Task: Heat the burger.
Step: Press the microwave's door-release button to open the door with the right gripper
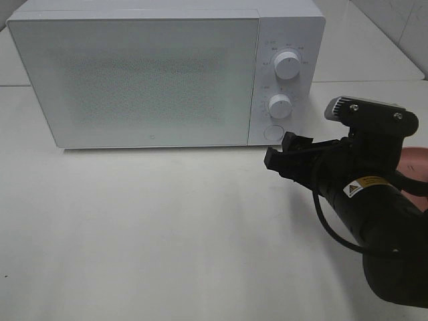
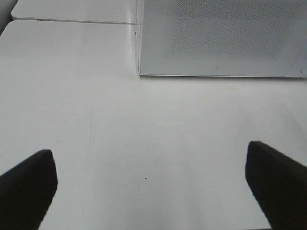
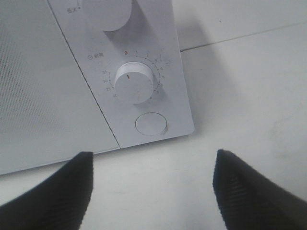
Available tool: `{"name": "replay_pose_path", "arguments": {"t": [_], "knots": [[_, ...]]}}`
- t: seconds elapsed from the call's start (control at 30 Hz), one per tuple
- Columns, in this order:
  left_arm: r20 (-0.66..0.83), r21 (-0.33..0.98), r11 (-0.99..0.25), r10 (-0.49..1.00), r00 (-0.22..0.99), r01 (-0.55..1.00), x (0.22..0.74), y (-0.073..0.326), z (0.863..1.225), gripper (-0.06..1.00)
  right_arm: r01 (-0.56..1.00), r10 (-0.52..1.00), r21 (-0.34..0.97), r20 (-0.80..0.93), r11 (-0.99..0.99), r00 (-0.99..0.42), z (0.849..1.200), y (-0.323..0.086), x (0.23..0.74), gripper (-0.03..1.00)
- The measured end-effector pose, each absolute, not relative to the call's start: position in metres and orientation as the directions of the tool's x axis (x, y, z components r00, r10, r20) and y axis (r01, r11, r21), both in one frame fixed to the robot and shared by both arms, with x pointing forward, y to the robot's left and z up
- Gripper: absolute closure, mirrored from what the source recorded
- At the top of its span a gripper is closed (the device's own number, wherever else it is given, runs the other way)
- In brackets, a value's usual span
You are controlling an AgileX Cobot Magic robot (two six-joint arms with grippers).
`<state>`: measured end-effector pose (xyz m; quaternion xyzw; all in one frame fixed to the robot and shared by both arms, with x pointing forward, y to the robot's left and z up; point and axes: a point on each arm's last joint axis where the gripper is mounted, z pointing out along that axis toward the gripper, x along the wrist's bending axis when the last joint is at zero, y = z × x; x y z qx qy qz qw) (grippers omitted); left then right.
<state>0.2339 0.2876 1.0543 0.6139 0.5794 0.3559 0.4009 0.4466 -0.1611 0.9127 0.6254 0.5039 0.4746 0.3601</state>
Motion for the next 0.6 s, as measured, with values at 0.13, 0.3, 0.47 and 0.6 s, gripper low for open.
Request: {"name": "replay_pose_path", "arguments": {"t": [0.13,0.3,0.47,0.6], "knots": [[-0.028,0.905,-0.007,0.997,0.075,0.426,0.2339,0.2876,1.0543,-0.04,0.272,0.873,0.830,0.472,-0.486,0.119,0.9122,-0.1610,0.4464,0.36],[-0.028,0.905,-0.007,0.997,0.075,0.426,0.2339,0.2876,1.0543,-0.04,0.243,0.749,0.709,0.639,-0.662,0.176,0.9119,-0.1609,0.4463,0.45],[-0.028,0.905,-0.007,0.997,0.075,0.426,0.2339,0.2876,1.0543,-0.04,0.168,0.470,0.441,0.846,-0.882,0.252,0.9117,-0.1609,0.4463,0.65],[-0.028,0.905,-0.007,0.997,0.075,0.426,0.2339,0.2876,1.0543,-0.04,0.148,0.388,0.360,0.881,-0.921,0.270,0.9113,-0.1607,0.4461,0.72]]}}
